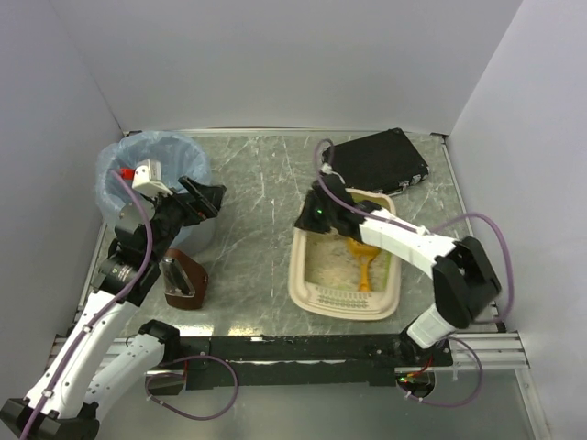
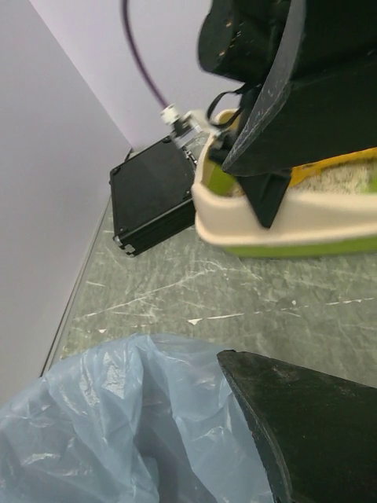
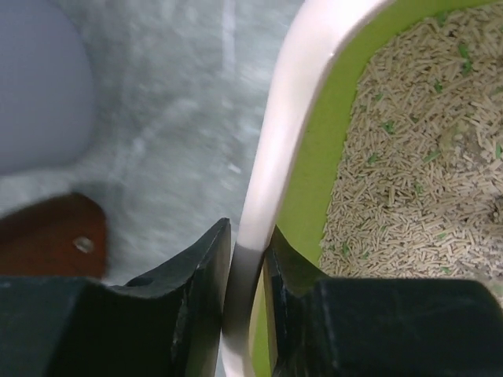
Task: Clean the litter box
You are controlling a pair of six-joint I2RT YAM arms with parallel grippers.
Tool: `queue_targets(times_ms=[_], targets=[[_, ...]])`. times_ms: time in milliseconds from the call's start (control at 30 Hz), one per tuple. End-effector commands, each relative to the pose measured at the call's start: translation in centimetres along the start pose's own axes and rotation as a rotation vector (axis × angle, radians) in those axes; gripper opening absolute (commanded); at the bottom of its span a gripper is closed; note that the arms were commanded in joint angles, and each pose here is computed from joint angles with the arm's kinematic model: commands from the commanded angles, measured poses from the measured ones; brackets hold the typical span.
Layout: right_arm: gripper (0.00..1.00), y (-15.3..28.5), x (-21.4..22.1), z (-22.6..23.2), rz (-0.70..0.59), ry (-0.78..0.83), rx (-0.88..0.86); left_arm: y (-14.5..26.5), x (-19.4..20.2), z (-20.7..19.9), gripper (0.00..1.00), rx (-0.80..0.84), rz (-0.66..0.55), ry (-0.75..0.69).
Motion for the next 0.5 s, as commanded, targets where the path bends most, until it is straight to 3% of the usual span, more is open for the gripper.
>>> queue_targets(times_ms=[0, 133, 200, 233, 300, 333, 467], targets=[[0.38, -0.1, -2.8, 8.4, -0.125, -0.081, -0.250, 0.8, -0.8, -0.6, 0.97, 0.025, -0.026, 0.023], [0.45, -1.3, -2.0, 11.7, -0.080, 0.025, -0.294, 1.2, -0.9, -0.5, 0.97, 0.015, -0.041, 0.028], [0.61, -0.8, -2.0, 12.0, -0.076, 0.058, -0.251, 1.2, -1.0, -0.6, 0.97, 0.020, -0.052, 0.030], [0.78, 0.1, -2.3, 11.8, -0.105, 0.089, -0.229, 1.2, -1.1, -0.7, 0.97, 0.025, -0.054, 0.032], [1.00, 0.9, -1.7, 9.8, -0.128, 0.131, -0.127, 0.9, -1.1, -0.8, 0.97, 0.048, -0.048, 0.020], [1.00, 2.5, -2.2, 9.0, -0.197, 0.154, -0.076, 0.8, -1.4, -1.2, 0.97, 0.080, -0.058, 0.019], [1.00, 5.0, -0.3, 3.6, -0.180, 0.228, 0.134, -0.5, -1.4, -2.0, 0.97, 0.170, -0.044, 0.001]])
Point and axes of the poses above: each gripper's point midway between its finger pads, its own y axis back along the fingers, its own z axis along the line the jaws close on, x = y × z, the point moved 10 cm from there along y, back along the fingers, and after that the axes turned 6 degrees about -y, right-handed, at the moved point
